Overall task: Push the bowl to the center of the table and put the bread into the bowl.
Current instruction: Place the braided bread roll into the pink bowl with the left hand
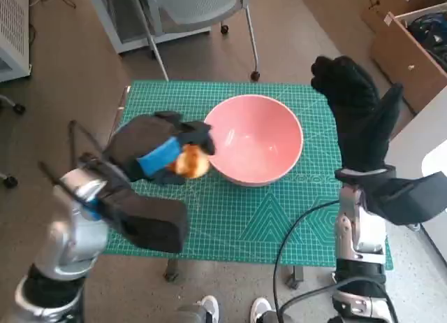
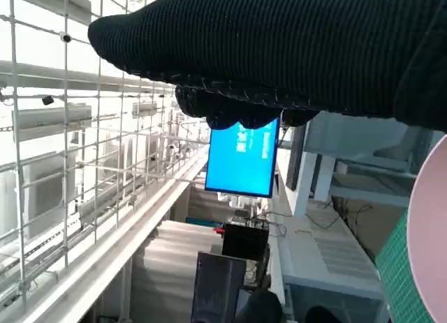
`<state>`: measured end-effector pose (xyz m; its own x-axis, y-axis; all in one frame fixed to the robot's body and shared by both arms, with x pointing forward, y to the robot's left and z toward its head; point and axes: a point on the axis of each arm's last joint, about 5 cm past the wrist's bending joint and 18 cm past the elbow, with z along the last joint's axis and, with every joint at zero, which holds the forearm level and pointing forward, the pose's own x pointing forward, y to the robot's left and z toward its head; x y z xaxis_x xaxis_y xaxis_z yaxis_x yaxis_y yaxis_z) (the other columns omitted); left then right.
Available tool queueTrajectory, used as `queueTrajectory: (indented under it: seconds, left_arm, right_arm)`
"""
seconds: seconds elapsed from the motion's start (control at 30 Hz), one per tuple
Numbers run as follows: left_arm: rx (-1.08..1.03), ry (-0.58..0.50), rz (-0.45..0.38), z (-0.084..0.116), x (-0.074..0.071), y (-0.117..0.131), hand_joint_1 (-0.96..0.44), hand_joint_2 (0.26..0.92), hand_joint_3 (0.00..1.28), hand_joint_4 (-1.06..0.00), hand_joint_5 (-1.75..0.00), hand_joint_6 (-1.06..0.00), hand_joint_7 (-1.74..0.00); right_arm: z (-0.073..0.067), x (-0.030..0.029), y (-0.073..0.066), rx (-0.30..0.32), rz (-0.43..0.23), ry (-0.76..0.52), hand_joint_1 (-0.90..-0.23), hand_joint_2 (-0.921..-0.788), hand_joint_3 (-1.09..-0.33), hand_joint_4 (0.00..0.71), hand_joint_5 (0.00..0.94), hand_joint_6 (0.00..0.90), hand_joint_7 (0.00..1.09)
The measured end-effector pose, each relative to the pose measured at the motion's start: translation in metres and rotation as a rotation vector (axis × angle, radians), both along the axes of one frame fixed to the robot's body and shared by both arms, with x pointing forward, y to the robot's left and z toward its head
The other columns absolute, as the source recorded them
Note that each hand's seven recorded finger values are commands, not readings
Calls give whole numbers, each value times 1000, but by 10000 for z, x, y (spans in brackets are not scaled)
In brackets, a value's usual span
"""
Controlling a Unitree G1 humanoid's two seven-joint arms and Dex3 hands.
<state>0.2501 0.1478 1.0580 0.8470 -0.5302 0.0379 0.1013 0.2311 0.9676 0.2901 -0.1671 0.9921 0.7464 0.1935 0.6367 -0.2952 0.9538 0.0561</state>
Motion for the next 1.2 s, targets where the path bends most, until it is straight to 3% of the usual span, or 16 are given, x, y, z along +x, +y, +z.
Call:
queueTrajectory:
  seconds: [0.57, 0.6, 0.67, 0.7, 0.77, 0.8, 0.87, 1.0, 1.2]
  left_arm:
    - [-95, 24, -121, -98, 416, -399, 2, 904, 29, -811, -1036, -656, -1139]
    - [-98, 24, -124, -101, 429, -411, 2, 908, 34, -795, -1051, -645, -1152]
    - [-111, 23, -132, -107, 457, -446, 1, 916, 155, -598, -1226, -533, -1294]
    - [-118, 25, -134, -116, 468, -459, -17, 893, 159, -498, -1107, -448, -1196]
    - [-126, 28, -137, -134, 478, -478, -106, 846, 130, -302, -569, -261, -785]
    - [-125, 32, -140, -147, 481, -486, -134, 842, 106, -269, -383, -219, -653]
    - [-120, 38, -143, -166, 484, -490, -223, 831, 79, -203, -201, -162, -524]
    - [-112, 46, -143, -190, 488, -482, -339, 826, 50, -122, -44, -111, -403]
    - [-96, 41, -138, -201, 497, -458, -431, 837, 37, -52, -5, -74, -351]
  right_arm:
    - [4, -60, -65, -16, -17, -20, -568, -921, -630, 313, 0, 112, 478]
    - [4, -62, -67, -16, -18, -21, -568, -921, -630, 313, 0, 111, 478]
    - [6, -69, -74, -16, -22, -24, -567, -921, -632, 312, 0, 109, 479]
    - [10, -72, -75, -15, -23, -26, -567, -921, -632, 311, 0, 109, 479]
    - [20, -78, -76, -15, -25, -32, -567, -921, -634, 310, 0, 107, 480]
    - [25, -82, -78, -14, -27, -36, -567, -921, -635, 310, 0, 106, 480]
    - [28, -88, -83, -11, -32, -38, -567, -921, -636, 310, 0, 105, 481]
    - [18, -97, -98, -6, -42, -35, -568, -921, -632, 309, 0, 102, 485]
    - [0, -105, -104, 0, -52, -26, -572, -921, -622, 308, 0, 101, 492]
